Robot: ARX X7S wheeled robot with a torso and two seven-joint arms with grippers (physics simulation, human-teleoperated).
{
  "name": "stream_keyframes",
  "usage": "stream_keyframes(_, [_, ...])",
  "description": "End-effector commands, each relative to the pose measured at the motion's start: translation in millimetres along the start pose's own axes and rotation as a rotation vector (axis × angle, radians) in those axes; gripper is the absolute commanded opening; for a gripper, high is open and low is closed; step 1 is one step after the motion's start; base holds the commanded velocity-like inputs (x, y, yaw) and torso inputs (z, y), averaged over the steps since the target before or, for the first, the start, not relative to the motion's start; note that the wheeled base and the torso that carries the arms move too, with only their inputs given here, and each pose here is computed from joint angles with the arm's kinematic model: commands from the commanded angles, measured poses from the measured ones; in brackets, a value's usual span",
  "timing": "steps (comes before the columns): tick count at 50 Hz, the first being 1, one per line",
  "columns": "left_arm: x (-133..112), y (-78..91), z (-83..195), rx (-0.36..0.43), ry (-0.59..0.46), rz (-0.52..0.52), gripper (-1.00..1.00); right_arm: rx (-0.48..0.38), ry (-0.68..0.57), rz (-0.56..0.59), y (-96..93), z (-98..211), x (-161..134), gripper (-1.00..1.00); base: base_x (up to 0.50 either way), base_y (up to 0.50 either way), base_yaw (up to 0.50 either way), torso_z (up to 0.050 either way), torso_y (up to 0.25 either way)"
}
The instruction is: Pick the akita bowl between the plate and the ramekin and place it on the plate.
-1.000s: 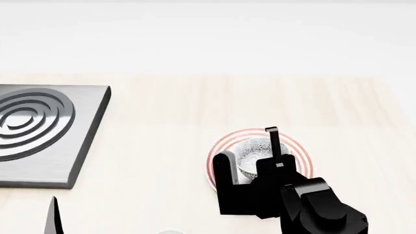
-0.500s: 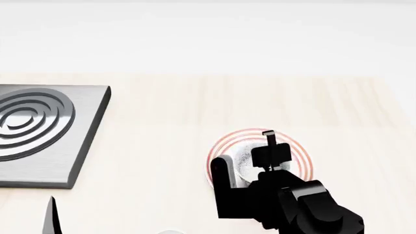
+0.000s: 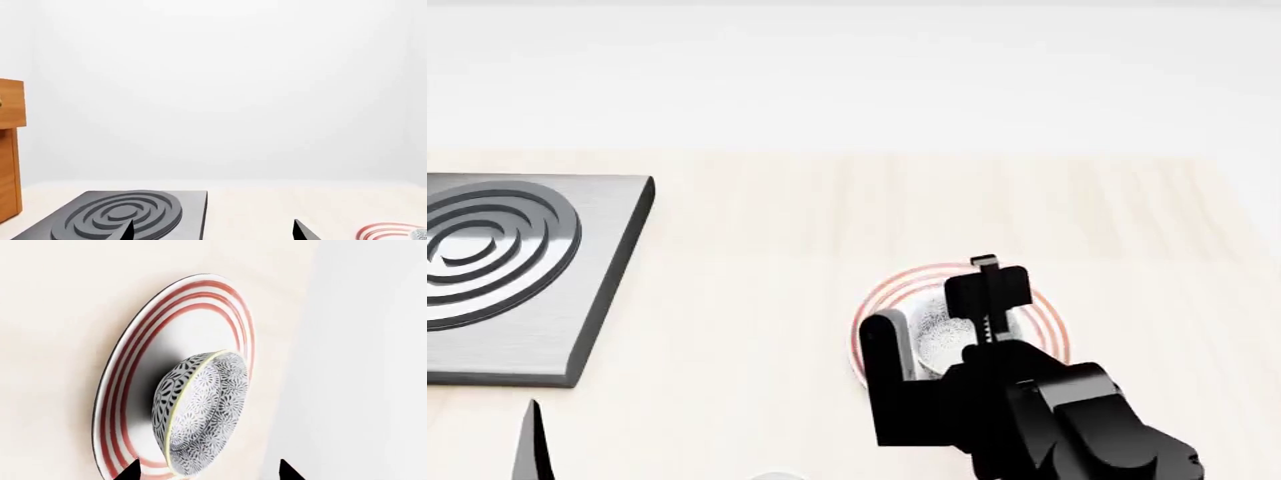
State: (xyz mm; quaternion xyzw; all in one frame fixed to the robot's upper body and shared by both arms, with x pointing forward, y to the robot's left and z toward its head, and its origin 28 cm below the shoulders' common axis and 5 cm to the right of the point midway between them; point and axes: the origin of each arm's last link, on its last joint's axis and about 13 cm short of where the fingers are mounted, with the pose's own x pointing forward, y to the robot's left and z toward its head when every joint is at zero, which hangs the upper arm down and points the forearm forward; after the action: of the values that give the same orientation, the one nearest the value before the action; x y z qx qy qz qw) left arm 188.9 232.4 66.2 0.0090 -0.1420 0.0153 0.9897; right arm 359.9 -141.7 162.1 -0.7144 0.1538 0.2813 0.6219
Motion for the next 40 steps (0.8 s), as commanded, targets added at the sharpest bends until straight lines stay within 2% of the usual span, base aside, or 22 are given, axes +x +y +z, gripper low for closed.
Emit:
stream_keyframes(1, [-1.1, -1.4, 7.7, -0.018, -0.002, -0.018, 1.0, -0.013, -0.014, -0.033, -14.1, 8.0, -37.7, 1.0, 0.0, 0.0, 0.0, 0.0, 0.0])
stream_keyframes(9, [-3.4, -1.7, 14.1, -0.02, -0.01, -0.018, 1.0, -0.02, -0.06, -0.086, -15.4, 13.8, -80.0, 1.0, 0.0, 0.0, 0.0, 0.0, 0.0])
stream_keyframes(13, [-3.6, 0.0, 16.7, -0.012, -0.022, -0.009, 1.0, -0.021, -0.119, -0.123, -9.1, 17.0, -102.5, 1.0, 0.0, 0.0, 0.0, 0.0, 0.0])
stream_keyframes(14, [-2.8, 0.7, 17.4, -0.009, -0.027, -0.004, 1.0, -0.04, -0.141, -0.171, -7.2, 18.2, -113.1, 1.0, 0.0, 0.0, 0.0, 0.0, 0.0])
stream_keyframes(15, [-1.6, 1.8, 18.4, -0.006, -0.032, 0.005, 1.0, -0.017, -0.16, -0.181, -6.0, 18.8, -117.4, 1.0, 0.0, 0.0, 0.0, 0.0, 0.0])
stream_keyframes(16, [-0.8, 2.6, 19.3, -0.004, -0.037, 0.012, 1.0, -0.024, -0.177, -0.266, -6.7, 19.1, -122.0, 1.0, 0.0, 0.0, 0.0, 0.0, 0.0])
stream_keyframes(17, [-0.3, 3.2, 20.0, -0.003, -0.04, 0.016, 1.0, -0.007, -0.186, -0.262, -5.2, 19.2, -125.7, 1.0, 0.0, 0.0, 0.0, 0.0, 0.0])
stream_keyframes(19, [1.0, 4.9, 21.2, 0.008, -0.055, 0.034, 1.0, -0.005, -0.215, -0.345, -1.8, 19.8, -135.9, 1.0, 0.0, 0.0, 0.0, 0.0, 0.0])
stream_keyframes(20, [2.9, 7.1, 23.1, 0.014, -0.068, 0.053, 1.0, 0.036, -0.263, -0.403, 2.7, 21.5, -146.8, 1.0, 0.0, 0.0, 0.0, 0.0, 0.0])
stream_keyframes(22, [4.7, 8.8, 25.0, 0.019, -0.078, 0.065, 1.0, 0.054, -0.287, -0.457, 7.3, 21.6, -153.0, 1.0, 0.0, 0.0, 0.0, 0.0, 0.0])
stream_keyframes(25, [7.0, 12.1, 32.8, 0.038, -0.119, 0.096, 1.0, 0.14, -0.347, -0.591, 22.2, 22.3, -167.0, 1.0, 0.0, 0.0, 0.0, 0.0, 0.0])
stream_keyframes(26, [7.4, 12.6, 34.1, 0.042, -0.131, 0.102, 1.0, 0.139, -0.358, -0.629, 25.9, 22.9, -169.6, 1.0, 0.0, 0.0, 0.0, 0.0, 0.0])
stream_keyframes(27, [8.3, 13.8, 37.5, 0.047, -0.148, 0.113, 1.0, 0.195, -0.408, -0.674, 35.4, 25.7, -176.3, 1.0, 0.0, 0.0, 0.0, 0.0, 0.0])
stream_keyframes(28, [8.4, 14.3, 38.6, 0.046, -0.152, 0.117, 1.0, 0.2, -0.42, -0.7, 39.3, 26.1, -178.2, 1.0, 0.0, 0.0, 0.0, 0.0, 0.0])
stream_keyframes(29, [9.1, 15.1, 41.0, 0.036, -0.173, 0.134, 1.0, 0.247, -0.465, -0.763, 45.6, 27.9, -183.7, 1.0, 0.0, 0.0, 0.0, 0.0, 0.0])
stream_keyframes(32, [10.0, 15.9, 45.0, 0.029, -0.188, 0.149, 1.0, 0.288, -0.514, -0.836, 56.1, 27.3, -186.5, 1.0, 0.0, 0.0, 0.0, 0.0, 0.0])
stream_keyframes(35, [10.4, 16.6, 50.3, 0.036, -0.227, 0.165, 1.0, 0.39, -0.612, -0.936, 73.6, 28.0, -194.2, 1.0, 0.0, 0.0, 0.0, 0.0, 0.0])
stream_keyframes(40, [10.5, 17.2, 55.7, 0.018, -0.286, 0.193, 1.0, 0.537, -0.702, -1.076, 90.6, 30.9, -205.3, 1.0, 0.0, 0.0, 0.0, 0.0, 0.0])
